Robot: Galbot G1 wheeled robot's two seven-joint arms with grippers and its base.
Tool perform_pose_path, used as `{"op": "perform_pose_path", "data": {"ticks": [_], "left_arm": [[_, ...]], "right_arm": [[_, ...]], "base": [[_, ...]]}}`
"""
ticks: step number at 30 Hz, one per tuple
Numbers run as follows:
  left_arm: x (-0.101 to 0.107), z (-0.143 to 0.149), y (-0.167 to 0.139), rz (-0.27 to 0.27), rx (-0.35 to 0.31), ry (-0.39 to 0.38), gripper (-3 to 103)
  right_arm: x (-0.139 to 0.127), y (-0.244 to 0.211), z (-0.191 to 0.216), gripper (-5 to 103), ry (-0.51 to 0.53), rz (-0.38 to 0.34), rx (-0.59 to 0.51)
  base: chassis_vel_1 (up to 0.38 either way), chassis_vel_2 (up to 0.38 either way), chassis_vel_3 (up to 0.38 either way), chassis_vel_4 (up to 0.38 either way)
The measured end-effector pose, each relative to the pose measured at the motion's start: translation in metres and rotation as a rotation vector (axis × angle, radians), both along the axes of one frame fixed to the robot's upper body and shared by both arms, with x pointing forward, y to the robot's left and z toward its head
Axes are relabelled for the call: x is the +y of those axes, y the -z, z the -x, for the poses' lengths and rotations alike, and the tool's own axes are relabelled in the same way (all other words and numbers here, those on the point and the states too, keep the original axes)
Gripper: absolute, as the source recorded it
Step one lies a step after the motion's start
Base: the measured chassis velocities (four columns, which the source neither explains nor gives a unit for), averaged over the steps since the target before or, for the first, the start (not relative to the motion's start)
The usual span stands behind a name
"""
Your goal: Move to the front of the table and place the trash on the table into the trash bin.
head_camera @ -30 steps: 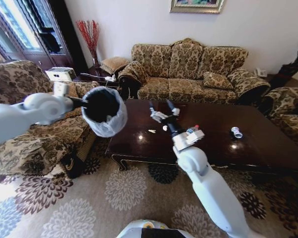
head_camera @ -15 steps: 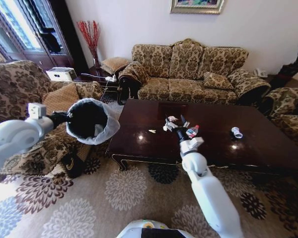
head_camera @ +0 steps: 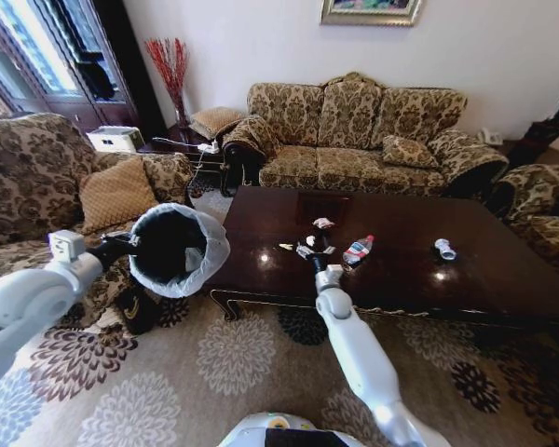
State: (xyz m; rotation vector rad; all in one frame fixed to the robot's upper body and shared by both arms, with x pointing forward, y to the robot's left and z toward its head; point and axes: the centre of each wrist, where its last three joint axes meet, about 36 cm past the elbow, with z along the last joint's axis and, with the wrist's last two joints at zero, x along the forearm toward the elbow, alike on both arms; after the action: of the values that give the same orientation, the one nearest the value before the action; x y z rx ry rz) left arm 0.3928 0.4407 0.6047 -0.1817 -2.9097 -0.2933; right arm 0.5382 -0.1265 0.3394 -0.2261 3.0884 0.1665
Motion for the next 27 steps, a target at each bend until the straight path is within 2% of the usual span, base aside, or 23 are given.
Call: {"op": "perform_pose_path", "data": {"ticks": [3, 8, 12, 19, 23, 27], "left_arm": [[-0.004, -0.021, 0.000, 0.034, -0.020, 0.008, 0], [-0.010, -0.045, -0.004, 0.037, -0.030, 0.028, 0], [-0.028, -0.071, -0.007, 0.048, -0.033, 0.066, 0], [-0.050, -0.104, -0.014, 0.077, -0.042, 0.069, 0], [-0.064, -0.112, -0.015, 0.084, -0.027, 0.092, 0], [-0.071, -0.108, -0.017, 0.076, -0.019, 0.114, 0]], "right_arm": [[0.006, 0.010, -0.003, 100, 0.001, 0.008, 0.018], [0.007, 0.015, -0.015, 100, 0.010, 0.020, 0.020], [0.011, 0.021, -0.036, 100, 0.032, 0.027, 0.026], [0.012, 0.036, -0.055, 100, 0.058, 0.046, 0.072], [0.008, 0.049, -0.059, 100, 0.066, 0.058, 0.117], [-0.004, 0.060, -0.070, 100, 0.098, 0.061, 0.156]], "base": [[0.000, 0.000, 0.000, 0.000], [0.000, 0.000, 0.000, 0.000], [0.000, 0.000, 0.000, 0.000], [0.000, 0.000, 0.000, 0.000], [0.000, 0.000, 0.000, 0.000], [0.000, 0.000, 0.000, 0.000]]}}
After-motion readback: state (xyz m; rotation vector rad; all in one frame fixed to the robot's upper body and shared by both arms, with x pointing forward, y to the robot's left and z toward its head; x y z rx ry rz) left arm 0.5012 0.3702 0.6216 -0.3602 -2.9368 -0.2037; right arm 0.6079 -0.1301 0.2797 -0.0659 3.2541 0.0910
